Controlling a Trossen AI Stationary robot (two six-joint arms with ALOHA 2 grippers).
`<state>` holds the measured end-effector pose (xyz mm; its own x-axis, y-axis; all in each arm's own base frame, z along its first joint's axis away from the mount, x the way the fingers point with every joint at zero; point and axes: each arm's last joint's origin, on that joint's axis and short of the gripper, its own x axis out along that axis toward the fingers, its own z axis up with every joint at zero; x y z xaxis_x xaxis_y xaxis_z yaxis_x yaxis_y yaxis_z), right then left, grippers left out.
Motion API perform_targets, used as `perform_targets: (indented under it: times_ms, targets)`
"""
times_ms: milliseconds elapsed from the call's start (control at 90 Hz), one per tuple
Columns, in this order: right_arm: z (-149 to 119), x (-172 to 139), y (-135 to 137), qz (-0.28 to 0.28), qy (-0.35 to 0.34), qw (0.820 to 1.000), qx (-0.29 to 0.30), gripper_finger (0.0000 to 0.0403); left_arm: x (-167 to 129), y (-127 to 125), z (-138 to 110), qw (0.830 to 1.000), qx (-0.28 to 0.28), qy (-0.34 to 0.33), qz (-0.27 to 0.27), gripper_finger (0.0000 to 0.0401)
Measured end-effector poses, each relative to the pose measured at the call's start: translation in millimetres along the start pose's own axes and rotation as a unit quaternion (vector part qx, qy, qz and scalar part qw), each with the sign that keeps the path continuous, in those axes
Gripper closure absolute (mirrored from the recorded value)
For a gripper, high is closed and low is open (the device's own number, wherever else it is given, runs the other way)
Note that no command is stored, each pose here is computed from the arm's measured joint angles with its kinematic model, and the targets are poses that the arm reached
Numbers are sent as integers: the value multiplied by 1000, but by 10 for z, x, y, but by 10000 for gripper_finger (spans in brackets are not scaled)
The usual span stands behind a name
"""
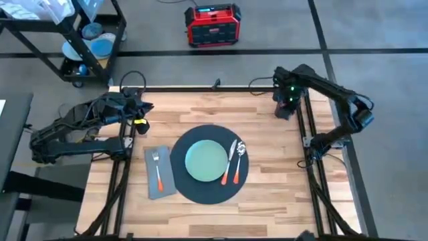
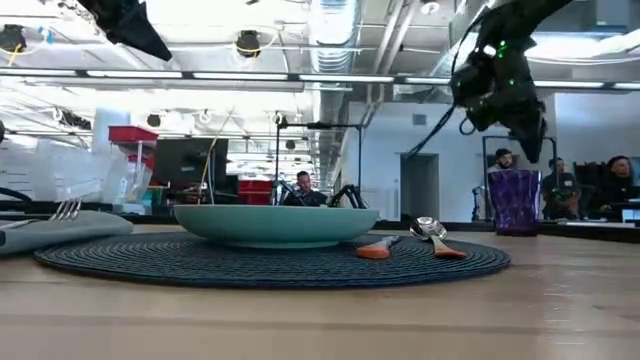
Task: Set table place
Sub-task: Move the purple cup to the top right of the dark gray placemat
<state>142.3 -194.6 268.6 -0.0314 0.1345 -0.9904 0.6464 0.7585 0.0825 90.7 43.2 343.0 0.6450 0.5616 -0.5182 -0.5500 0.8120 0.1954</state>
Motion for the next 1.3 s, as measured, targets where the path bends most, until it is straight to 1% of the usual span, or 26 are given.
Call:
perform_targets:
  times_ms: [67, 200, 300, 556, 922, 978, 1022, 1122, 1156, 1222, 1300]
  targets:
    - [16, -125, -31, -8, -32, 999, 5, 281, 0, 0, 0, 1000, 0, 0, 0, 375]
    - [7, -295, -37, -28, -80, 996, -29, 280, 0, 0, 0, 1000, -8, 0, 0, 375]
    - [46, -274, -44, -2, -89, 995, -40, 277, 0, 0, -1, 1000, -11, 0, -1, 375]
    - [268, -113, -42, 10, -80, 996, -38, 266, 0, -1, -2, 1000, -21, 1, -1, 375]
    - [485, 211, -117, 22, -20, 999, -38, 268, 0, -1, -14, 1000, -20, 7, -1, 375]
    - [481, 269, -124, 13, -9, 999, -34, 279, 0, -1, -24, 1000, -18, 12, -1, 375]
    - [477, 301, -113, 1, -2, 999, -35, 297, -1, -2, -31, 1000, -17, 15, -1, 375]
    - [454, 285, -69, -17, -2, 999, -50, 372, -1, -2, -35, 1000, -16, 18, -1, 375]
    - [445, 260, -44, -20, -8, 998, -60, 386, -2, -1, -36, 1000, -16, 17, -1, 375]
    - [442, 218, -10, -25, -25, 997, -65, 391, -1, -1, -35, 1000, -16, 17, -1, 375]
    - [438, 205, 44, -22, -27, 998, -60, 397, -2, -1, -36, 1000, -11, 17, -1, 375]
